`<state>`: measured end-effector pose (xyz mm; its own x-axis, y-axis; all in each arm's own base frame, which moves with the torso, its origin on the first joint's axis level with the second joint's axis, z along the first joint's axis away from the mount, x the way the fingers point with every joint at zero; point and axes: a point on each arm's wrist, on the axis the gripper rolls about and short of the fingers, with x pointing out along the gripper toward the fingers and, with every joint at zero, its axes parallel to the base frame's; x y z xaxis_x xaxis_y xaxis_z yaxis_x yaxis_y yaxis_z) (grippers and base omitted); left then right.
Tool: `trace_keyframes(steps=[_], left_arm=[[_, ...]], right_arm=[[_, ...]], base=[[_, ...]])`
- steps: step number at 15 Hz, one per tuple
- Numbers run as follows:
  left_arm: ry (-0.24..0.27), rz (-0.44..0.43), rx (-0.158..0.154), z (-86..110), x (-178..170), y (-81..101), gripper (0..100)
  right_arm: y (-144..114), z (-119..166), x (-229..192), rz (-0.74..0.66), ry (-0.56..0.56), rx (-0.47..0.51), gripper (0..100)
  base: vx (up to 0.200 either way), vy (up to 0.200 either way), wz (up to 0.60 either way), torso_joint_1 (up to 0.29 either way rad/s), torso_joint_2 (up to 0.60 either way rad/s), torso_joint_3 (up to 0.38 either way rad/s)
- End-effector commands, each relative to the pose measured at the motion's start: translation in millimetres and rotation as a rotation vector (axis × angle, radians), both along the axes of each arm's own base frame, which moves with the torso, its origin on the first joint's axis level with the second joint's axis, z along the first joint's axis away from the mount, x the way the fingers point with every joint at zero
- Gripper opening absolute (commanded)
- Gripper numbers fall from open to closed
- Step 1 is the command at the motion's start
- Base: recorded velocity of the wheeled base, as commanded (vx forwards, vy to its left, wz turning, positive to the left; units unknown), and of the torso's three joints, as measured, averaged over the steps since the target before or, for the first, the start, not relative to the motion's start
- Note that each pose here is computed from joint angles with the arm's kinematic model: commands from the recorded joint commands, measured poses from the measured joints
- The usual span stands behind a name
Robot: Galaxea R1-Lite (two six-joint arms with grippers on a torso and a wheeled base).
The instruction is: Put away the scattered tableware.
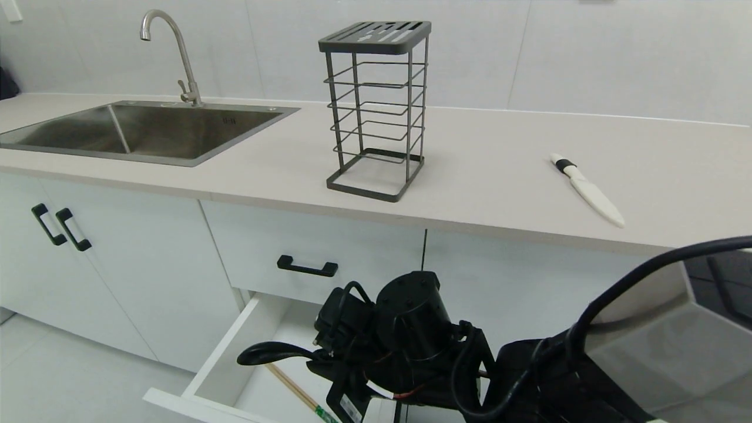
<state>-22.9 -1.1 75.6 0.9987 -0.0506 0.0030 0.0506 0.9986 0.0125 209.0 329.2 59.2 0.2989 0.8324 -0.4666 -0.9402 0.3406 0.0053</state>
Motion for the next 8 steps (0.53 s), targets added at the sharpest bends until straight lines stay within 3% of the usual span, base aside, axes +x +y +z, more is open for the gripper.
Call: trace_keyframes(steps=[1,4,8], left_arm=[[0.001,0.0,0.0,0.0,0,0.0,100],[0.001,0.0,0.0,0.0,0,0.0,100],[0.001,0.0,0.001,0.0,0,0.0,100]], right_arm=[[6,-11,9,0.006,0.014,-0.004,0],[12,-17,16,0.007,0.015,0.001,0],[20,-27,26,0.002,0.017,0.0,0]], base=[[0.0,0.0,0.0,-0.261,0.36,0.105],[0.0,0.0,0.0,-0.199,0.3,0.124],[0.0,0.0,0.0,-0.03,0.21,0.06]])
